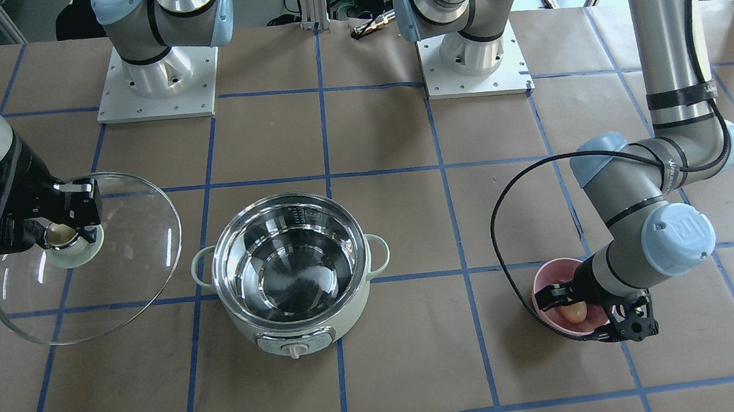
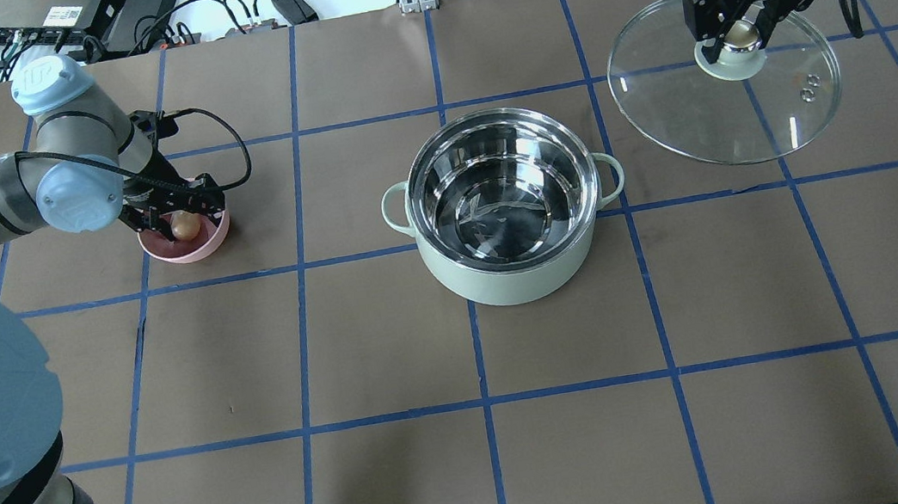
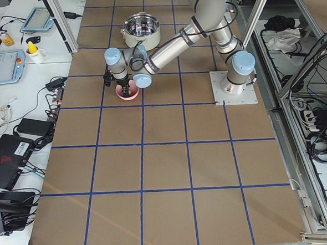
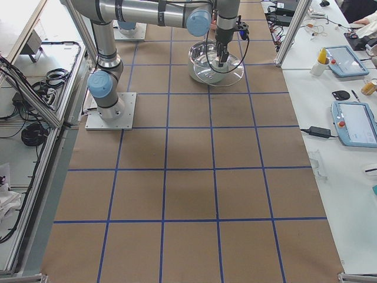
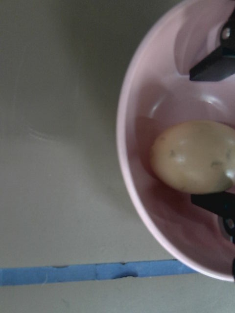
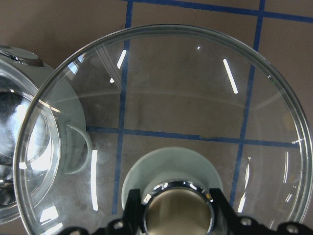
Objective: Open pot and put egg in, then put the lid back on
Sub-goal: 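Lift the egg out of the pink bowl with the left gripper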
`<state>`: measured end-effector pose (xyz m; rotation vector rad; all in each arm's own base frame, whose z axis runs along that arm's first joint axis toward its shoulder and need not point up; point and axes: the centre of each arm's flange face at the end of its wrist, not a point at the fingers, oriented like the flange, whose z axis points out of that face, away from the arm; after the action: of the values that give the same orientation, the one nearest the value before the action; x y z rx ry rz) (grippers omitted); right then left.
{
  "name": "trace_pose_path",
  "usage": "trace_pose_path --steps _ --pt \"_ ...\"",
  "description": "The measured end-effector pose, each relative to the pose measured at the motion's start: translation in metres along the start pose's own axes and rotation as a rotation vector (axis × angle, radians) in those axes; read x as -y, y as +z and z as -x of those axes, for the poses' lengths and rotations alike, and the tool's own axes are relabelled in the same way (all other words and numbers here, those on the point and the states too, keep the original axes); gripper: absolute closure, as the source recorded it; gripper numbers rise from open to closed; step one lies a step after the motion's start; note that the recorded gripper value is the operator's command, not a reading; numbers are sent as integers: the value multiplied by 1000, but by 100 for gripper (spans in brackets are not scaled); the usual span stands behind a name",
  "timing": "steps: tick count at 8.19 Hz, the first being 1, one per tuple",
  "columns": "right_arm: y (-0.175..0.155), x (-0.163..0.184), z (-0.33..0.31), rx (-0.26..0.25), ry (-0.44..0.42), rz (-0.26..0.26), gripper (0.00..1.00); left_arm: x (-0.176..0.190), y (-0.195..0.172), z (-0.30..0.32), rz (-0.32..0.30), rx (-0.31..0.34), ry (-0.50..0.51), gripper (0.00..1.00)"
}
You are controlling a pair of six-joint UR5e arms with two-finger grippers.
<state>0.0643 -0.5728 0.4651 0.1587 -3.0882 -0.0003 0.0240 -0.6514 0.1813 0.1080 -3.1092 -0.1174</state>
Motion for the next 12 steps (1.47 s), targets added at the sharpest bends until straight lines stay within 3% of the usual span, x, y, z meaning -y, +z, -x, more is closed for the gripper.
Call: trace_pose_path --steps 1,10,12 --pt "0 0 0 -1 -4 0 100 0 0 0 -1 1 13 48" --pt "-1 -2 0 5 4 -2 100 0 -9 0 -15 8 60 52" --pt "-1 -2 0 6 4 -1 100 -5 -28 -4 -29 17 62 52"
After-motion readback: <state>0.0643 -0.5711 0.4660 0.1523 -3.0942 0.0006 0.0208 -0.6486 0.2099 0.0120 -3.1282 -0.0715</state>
